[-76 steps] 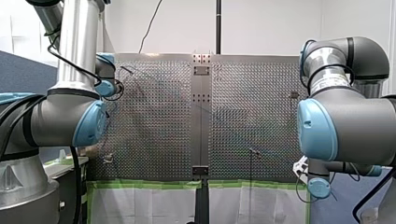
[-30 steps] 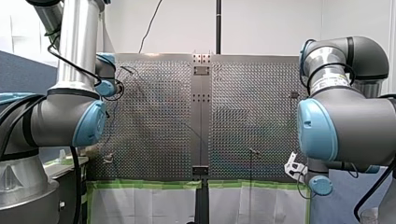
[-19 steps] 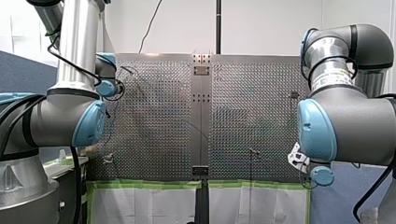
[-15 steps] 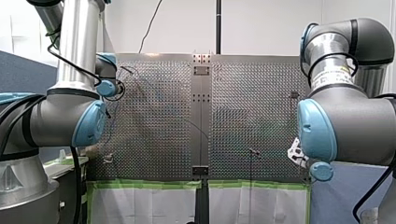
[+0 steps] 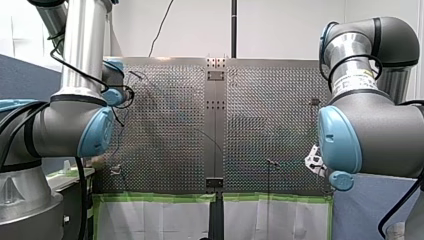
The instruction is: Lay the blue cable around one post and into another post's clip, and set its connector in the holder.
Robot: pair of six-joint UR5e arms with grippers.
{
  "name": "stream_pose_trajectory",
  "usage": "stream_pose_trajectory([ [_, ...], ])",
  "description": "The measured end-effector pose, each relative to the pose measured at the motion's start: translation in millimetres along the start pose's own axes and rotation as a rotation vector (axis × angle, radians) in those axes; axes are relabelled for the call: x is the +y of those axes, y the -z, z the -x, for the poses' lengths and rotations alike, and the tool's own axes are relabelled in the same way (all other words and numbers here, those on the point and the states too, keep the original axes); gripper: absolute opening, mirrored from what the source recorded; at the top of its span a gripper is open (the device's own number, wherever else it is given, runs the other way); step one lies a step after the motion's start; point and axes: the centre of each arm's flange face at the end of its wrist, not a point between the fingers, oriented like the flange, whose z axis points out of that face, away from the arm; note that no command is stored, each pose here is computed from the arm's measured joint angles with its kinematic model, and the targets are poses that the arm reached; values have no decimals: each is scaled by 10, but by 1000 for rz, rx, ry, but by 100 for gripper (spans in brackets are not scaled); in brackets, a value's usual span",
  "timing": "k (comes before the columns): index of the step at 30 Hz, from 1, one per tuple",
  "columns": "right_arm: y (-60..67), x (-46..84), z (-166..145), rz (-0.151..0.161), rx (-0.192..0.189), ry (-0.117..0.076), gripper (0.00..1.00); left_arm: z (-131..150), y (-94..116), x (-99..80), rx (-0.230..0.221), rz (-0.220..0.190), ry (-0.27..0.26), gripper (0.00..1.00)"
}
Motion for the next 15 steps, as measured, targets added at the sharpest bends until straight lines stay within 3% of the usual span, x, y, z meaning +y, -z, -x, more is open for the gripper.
stream_pose_trajectory([
  [12, 12, -85, 43, -13, -11, -2, 0, -182, 199, 167, -39, 23, 98, 98],
  [15, 15, -106, 53, -16, -14, -2, 0, -288, 200, 202, -24, 14, 127, 98],
])
